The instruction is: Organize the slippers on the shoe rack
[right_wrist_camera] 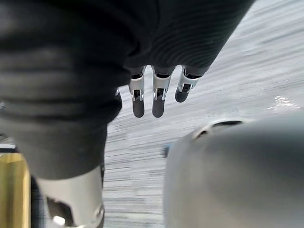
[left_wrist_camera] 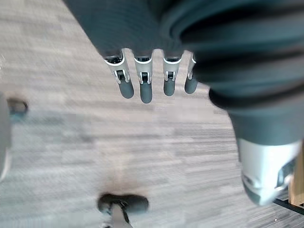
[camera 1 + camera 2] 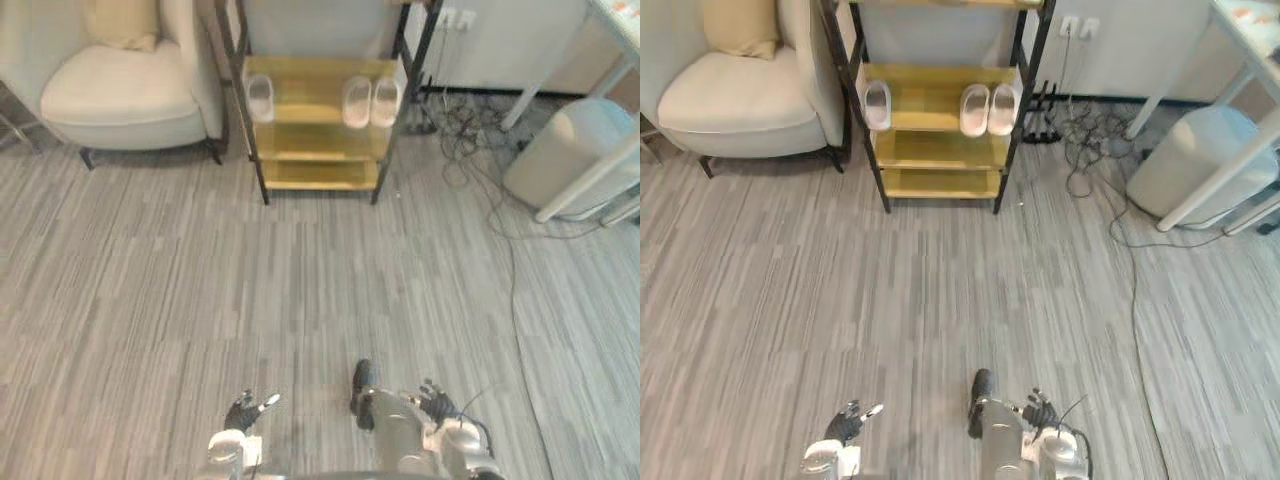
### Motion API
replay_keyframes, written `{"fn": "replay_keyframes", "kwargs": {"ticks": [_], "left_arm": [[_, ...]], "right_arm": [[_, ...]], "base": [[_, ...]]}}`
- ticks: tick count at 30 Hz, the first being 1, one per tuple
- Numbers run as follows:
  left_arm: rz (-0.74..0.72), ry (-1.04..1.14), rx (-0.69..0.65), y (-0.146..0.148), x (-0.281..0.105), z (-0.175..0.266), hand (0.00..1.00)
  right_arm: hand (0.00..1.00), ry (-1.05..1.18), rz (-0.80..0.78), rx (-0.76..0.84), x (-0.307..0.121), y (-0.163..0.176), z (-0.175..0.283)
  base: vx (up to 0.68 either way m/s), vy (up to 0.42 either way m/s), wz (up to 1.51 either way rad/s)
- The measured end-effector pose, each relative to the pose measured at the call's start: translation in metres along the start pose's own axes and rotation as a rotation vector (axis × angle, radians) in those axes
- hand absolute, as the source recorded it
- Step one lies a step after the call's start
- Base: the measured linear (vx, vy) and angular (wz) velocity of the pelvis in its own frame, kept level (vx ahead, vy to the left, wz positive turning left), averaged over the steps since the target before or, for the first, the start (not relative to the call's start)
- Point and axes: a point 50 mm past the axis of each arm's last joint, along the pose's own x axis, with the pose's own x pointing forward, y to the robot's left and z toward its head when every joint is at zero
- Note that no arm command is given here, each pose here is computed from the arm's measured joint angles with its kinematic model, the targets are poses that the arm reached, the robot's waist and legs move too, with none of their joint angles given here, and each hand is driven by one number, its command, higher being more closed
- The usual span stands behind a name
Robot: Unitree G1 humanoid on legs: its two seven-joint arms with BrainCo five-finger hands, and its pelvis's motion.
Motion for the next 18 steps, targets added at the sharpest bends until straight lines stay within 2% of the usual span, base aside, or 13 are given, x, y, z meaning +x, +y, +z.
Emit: {"fn": "replay_keyframes", "kwargs": {"ticks": [5, 8, 13, 15, 18], "left_arm": [[0.027, -0.051, -0.013, 0.010, 0.002, 0.013, 0.00], [0.027, -0.113, -0.028, 0.008, 0.004, 0.029, 0.00], [0.021, -0.097, -0.074, 0.002, 0.003, 0.024, 0.00], [0.058, -0.112, -0.086, 0.016, 0.004, 0.028, 0.00], [0.074, -0.110, -0.114, 0.020, 0.005, 0.028, 0.00]], "right_arm": [[0.00, 0.047, 0.014, -0.026, -0.002, 0.005, -0.010], [0.00, 0.018, 0.018, 0.001, 0.004, 0.011, 0.005], [0.00, 0.038, 0.022, 0.007, 0.002, 0.015, -0.003], [0.00, 0.038, 0.059, 0.022, 0.001, 0.031, -0.003], [0.00, 0.042, 0.070, 0.025, 0.000, 0.035, -0.005]], "base": [[0.55, -0.155, -0.09], [0.48, 0.002, -0.27], [0.48, 0.198, -0.11], [0.55, 0.205, 0.20], [0.44, 0.166, 0.14]]}}
